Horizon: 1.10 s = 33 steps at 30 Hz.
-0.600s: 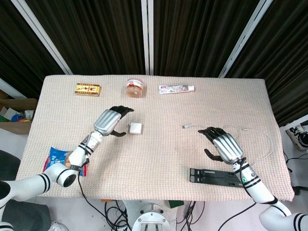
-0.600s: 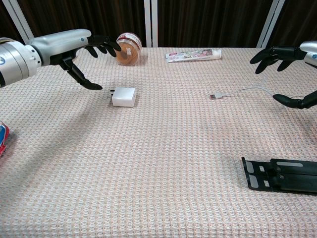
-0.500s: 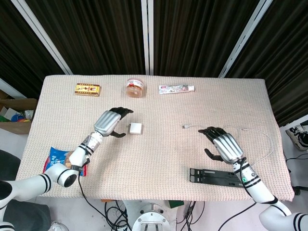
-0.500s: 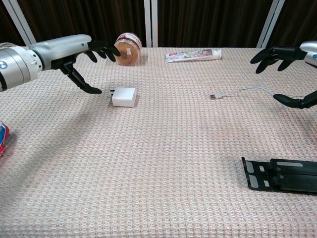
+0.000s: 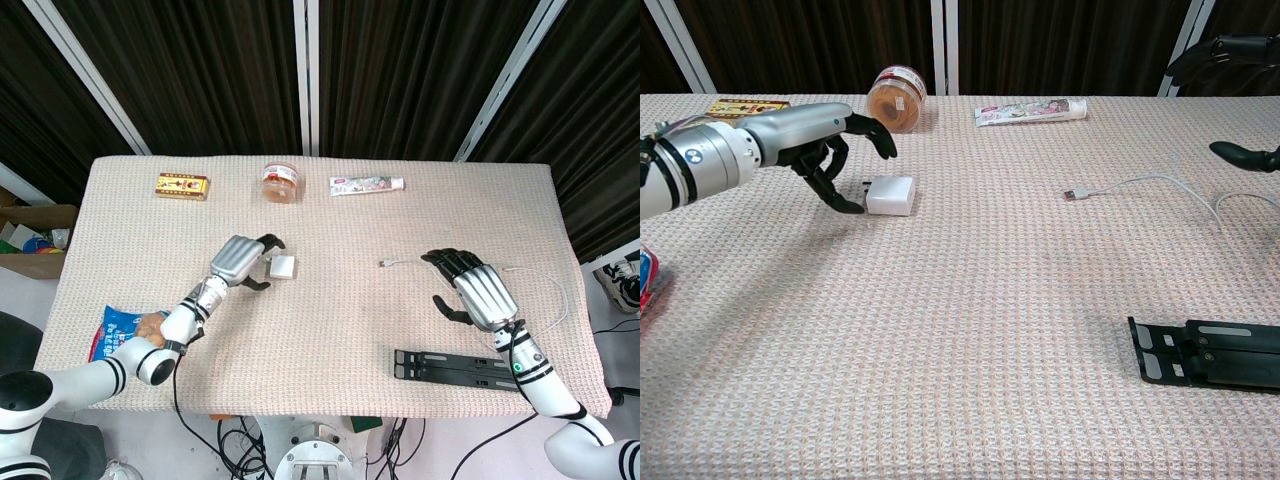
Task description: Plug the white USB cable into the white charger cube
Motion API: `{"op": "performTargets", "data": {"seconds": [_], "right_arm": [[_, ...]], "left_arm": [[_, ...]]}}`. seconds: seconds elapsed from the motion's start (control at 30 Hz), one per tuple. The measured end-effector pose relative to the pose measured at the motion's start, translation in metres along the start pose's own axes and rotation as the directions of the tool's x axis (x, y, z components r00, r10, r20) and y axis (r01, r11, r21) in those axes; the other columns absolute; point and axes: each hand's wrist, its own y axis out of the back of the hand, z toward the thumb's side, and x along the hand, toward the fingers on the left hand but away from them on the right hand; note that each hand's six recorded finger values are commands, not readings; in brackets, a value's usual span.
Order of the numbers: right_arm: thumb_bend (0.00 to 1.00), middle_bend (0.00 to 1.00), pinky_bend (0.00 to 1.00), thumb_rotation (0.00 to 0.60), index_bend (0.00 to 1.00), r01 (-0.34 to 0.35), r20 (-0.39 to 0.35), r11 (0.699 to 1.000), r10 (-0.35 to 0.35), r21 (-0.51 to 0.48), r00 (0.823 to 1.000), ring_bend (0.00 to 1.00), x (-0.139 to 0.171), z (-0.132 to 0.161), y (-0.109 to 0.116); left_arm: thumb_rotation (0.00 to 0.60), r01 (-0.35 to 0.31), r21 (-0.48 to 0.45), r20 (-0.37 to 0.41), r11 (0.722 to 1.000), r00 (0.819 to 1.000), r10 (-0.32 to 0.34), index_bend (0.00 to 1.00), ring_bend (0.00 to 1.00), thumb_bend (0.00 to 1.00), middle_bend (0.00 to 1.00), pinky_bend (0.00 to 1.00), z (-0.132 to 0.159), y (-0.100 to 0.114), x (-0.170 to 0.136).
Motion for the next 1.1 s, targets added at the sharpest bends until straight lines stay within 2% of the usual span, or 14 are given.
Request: {"op": "performTargets", "data": {"seconds": [0.13, 0.33, 0.73, 1.0, 1.1], "right_arm": [[0.40, 0.21, 0.28, 0.600, 0.23, -0.010, 0.007, 1.000, 0.010, -0.005, 1.000, 0.17, 0.002, -0.001, -0.004], [0.40, 0.20, 0.28, 0.600, 0.23, -0.025, 0.016, 1.000, 0.025, -0.013, 1.000, 0.17, 0.003, -0.003, -0.010], [0.40, 0.20, 0.28, 0.600, 0.23, -0.025, 0.027, 1.000, 0.025, -0.018, 0.999, 0.17, 0.007, -0.004, -0.010], [0.40, 0.20, 0.28, 0.600, 0.23, -0.023, 0.027, 1.000, 0.023, -0.015, 0.999, 0.17, 0.009, -0.003, -0.011], [0.40, 0.20, 0.28, 0.600, 0.23, -0.023, 0.029, 1.000, 0.023, -0.016, 0.999, 0.17, 0.010, -0.003, -0.011]], "left_arm": [[0.600, 0.019, 0.011, -0.018, 1.000, 1.000, -0.019, 0.26, 0.70, 0.13, 0.23, 0.92, 0.000, -0.007, 0.006], [0.600, 0.064, -0.047, -0.043, 0.997, 0.997, -0.066, 0.30, 0.70, 0.19, 0.24, 0.92, 0.001, -0.017, 0.012], [0.600, 0.044, -0.120, -0.067, 0.992, 0.996, -0.052, 0.32, 0.70, 0.21, 0.26, 0.91, -0.006, -0.017, 0.018], [0.600, 0.062, -0.191, -0.060, 0.980, 0.995, -0.075, 0.33, 0.70, 0.24, 0.27, 0.91, -0.005, -0.019, 0.016], [0.600, 0.062, -0.185, -0.055, 0.981, 0.996, -0.074, 0.35, 0.70, 0.24, 0.30, 0.91, -0.003, -0.020, 0.017]]}}
